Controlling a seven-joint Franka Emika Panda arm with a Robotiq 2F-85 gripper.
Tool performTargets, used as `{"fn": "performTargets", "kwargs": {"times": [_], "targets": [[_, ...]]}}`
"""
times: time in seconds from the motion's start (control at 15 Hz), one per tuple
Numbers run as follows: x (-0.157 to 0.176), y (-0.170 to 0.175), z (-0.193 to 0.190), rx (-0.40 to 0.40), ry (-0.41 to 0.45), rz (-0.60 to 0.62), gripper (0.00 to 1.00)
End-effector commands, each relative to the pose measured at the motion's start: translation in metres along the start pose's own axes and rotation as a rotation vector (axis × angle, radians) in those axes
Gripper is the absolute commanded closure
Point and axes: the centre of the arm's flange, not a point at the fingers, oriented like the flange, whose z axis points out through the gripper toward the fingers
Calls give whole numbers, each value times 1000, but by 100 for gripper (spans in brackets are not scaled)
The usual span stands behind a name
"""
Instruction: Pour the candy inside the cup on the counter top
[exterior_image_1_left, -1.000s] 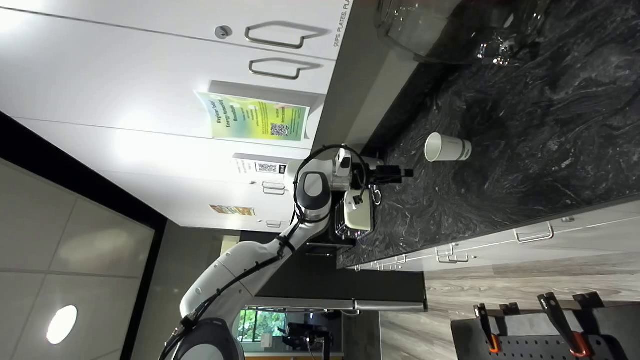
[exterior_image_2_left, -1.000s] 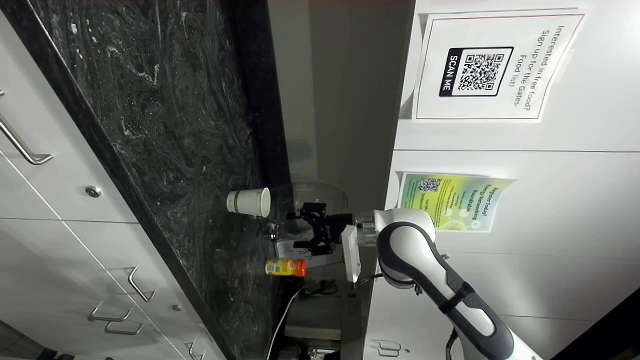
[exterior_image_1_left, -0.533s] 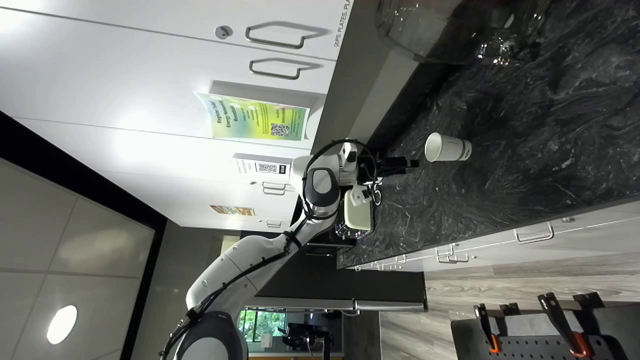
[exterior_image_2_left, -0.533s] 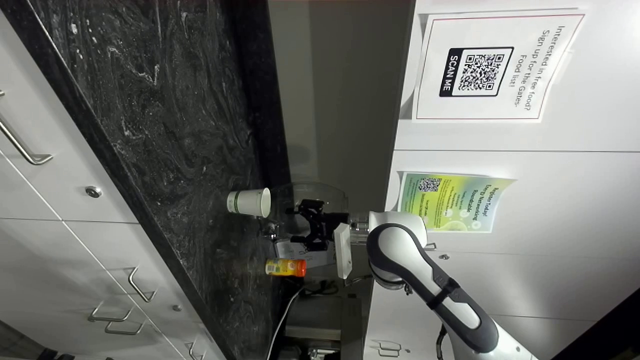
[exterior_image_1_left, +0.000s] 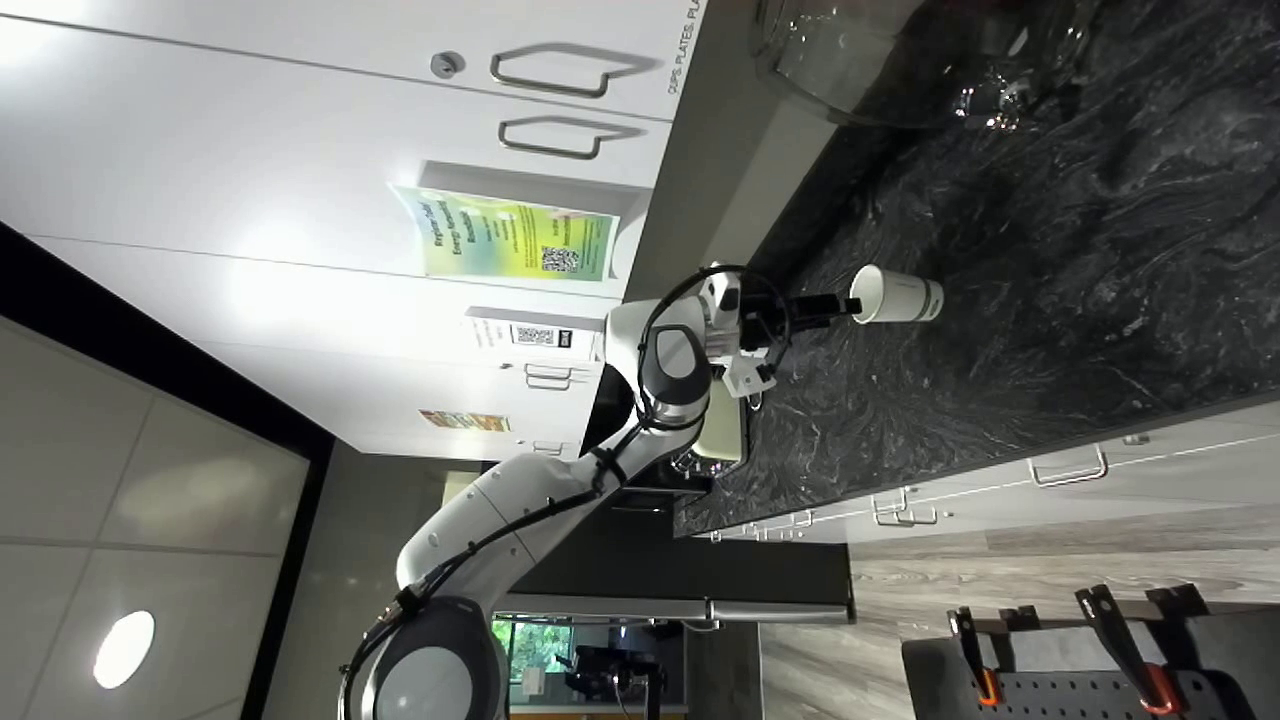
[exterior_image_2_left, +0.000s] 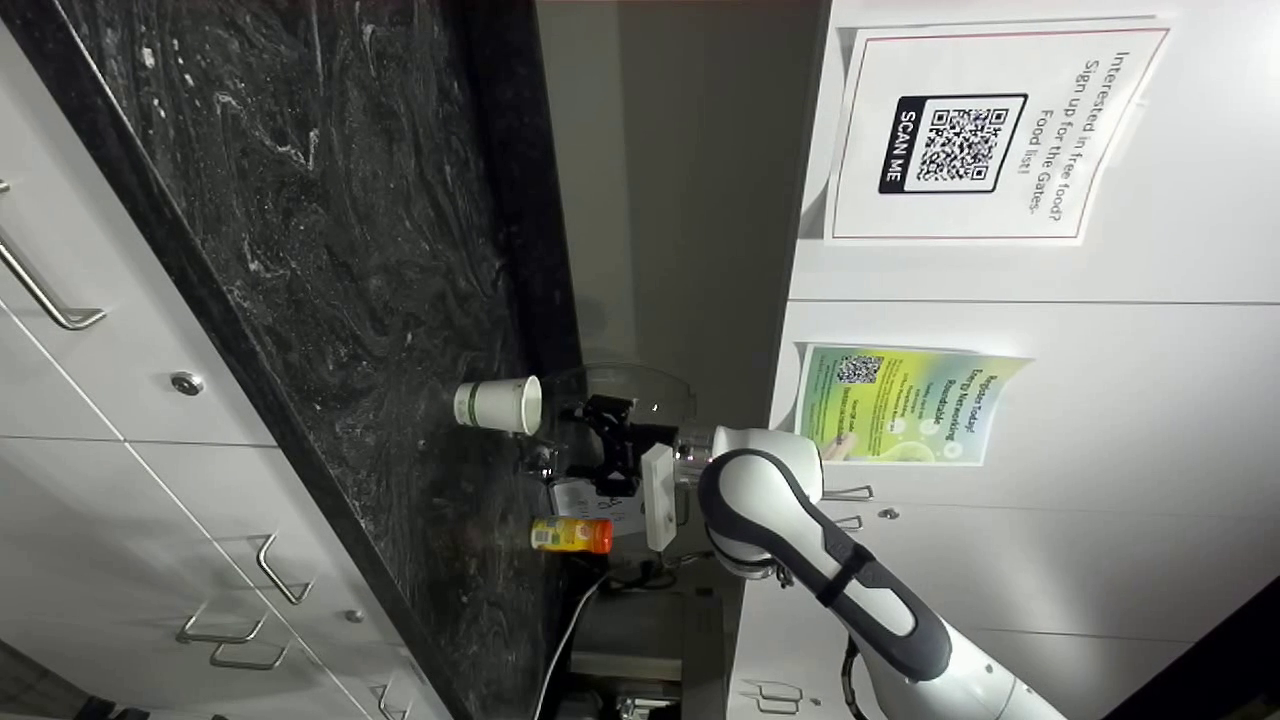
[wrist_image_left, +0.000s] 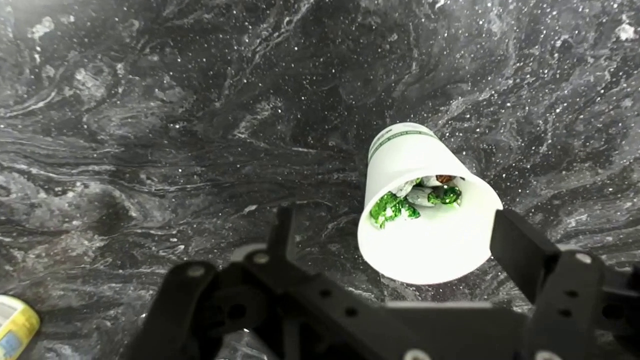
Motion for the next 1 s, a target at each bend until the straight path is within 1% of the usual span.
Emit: {"fn": "performTargets", "kwargs": {"times": [0.0,0.47,0.93], "targets": [[5,3,13,-1,29,13,0],[15,7,38,23,46,38,0],[27,10,57,2,55,74,0]]}}
